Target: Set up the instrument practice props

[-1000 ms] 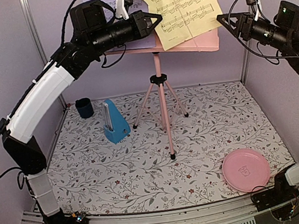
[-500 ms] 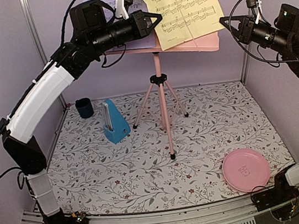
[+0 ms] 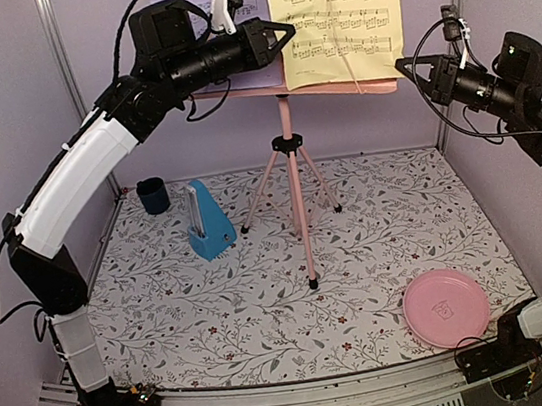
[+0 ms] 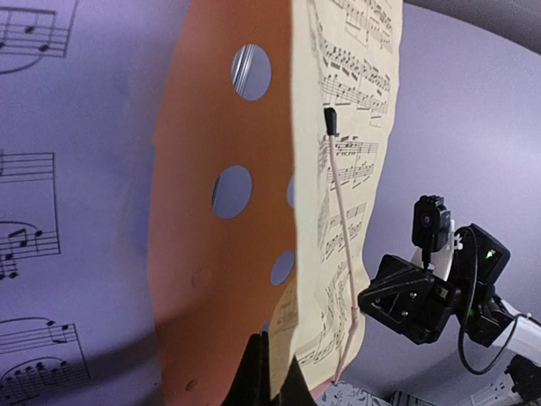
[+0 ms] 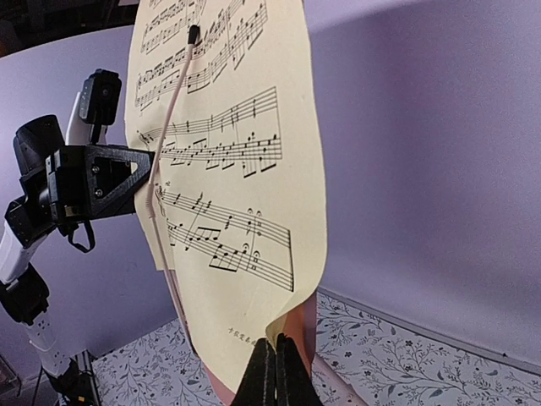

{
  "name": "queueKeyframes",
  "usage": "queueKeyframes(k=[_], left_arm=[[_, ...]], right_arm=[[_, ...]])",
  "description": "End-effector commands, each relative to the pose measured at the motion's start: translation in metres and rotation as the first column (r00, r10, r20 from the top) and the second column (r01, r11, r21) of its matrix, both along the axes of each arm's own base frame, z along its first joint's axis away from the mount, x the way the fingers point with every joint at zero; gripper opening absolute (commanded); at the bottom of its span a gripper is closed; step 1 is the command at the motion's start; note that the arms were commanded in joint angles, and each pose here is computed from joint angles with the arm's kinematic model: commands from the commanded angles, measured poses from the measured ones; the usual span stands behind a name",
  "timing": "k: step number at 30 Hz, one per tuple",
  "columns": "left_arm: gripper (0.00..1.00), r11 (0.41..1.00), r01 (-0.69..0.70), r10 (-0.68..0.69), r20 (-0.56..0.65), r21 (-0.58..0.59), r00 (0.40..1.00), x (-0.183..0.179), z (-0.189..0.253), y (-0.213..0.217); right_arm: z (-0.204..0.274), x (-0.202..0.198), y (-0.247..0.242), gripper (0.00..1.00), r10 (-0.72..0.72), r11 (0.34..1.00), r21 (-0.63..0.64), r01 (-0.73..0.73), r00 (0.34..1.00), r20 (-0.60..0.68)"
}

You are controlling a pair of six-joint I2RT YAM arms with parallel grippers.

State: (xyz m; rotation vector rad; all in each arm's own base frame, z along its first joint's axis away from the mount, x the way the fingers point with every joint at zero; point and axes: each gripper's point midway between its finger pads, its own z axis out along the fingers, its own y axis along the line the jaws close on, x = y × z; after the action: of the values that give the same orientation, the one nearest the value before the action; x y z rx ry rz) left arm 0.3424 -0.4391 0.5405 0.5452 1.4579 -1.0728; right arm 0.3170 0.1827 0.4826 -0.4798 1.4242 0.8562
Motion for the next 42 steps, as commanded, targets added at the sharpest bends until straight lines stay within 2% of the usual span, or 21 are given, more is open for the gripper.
queueKeyframes(k=[1,6,11,20,32,37,39,42], left_arm=[[0.00,0.999,-0.021,0.022,0.051,-0.026,0.998,0.000,0.015,0.001],[0.00,0.999,-0.038,0.039,0.060,-0.023,0.997,0.002,0.016,0.002],[0.14,0.999,-0.044,0.045,0.061,-0.018,0.997,0.004,0.017,0.005],[0.25,1.000,-0.018,0.018,0.015,0.007,1.000,-0.003,0.001,0.007],[0.29,1.000,-0.011,0.011,-0.024,0.018,1.000,-0.013,-0.017,0.013],[0.26,1.000,-0.006,0.007,-0.028,0.010,1.000,-0.016,-0.021,0.016],[0.21,1.000,-0.004,0.004,-0.025,0.005,1.000,-0.017,-0.020,0.016],[0.06,1.000,-0.006,0.007,-0.022,0.002,1.000,-0.014,-0.019,0.014]], right_arm=[[0.005,-0.011,0.000,0.00,0.032,0.999,0.033,-0.032,0.999,0.017],[0.002,-0.013,0.002,0.00,0.048,0.998,0.045,-0.049,0.999,0.014],[0.002,-0.015,0.002,0.00,0.050,0.997,0.050,-0.050,0.999,0.016],[-0.005,-0.013,0.005,0.00,0.040,0.998,0.051,-0.040,0.999,0.009],[-0.009,-0.013,0.003,0.00,0.025,0.998,0.052,-0.025,1.000,0.009],[-0.009,-0.013,0.003,0.00,0.021,0.998,0.055,-0.022,1.000,0.014],[-0.008,-0.012,0.003,0.00,0.019,0.998,0.057,-0.020,1.000,0.014],[-0.009,-0.012,0.004,0.00,0.022,0.998,0.058,-0.023,1.000,0.017]])
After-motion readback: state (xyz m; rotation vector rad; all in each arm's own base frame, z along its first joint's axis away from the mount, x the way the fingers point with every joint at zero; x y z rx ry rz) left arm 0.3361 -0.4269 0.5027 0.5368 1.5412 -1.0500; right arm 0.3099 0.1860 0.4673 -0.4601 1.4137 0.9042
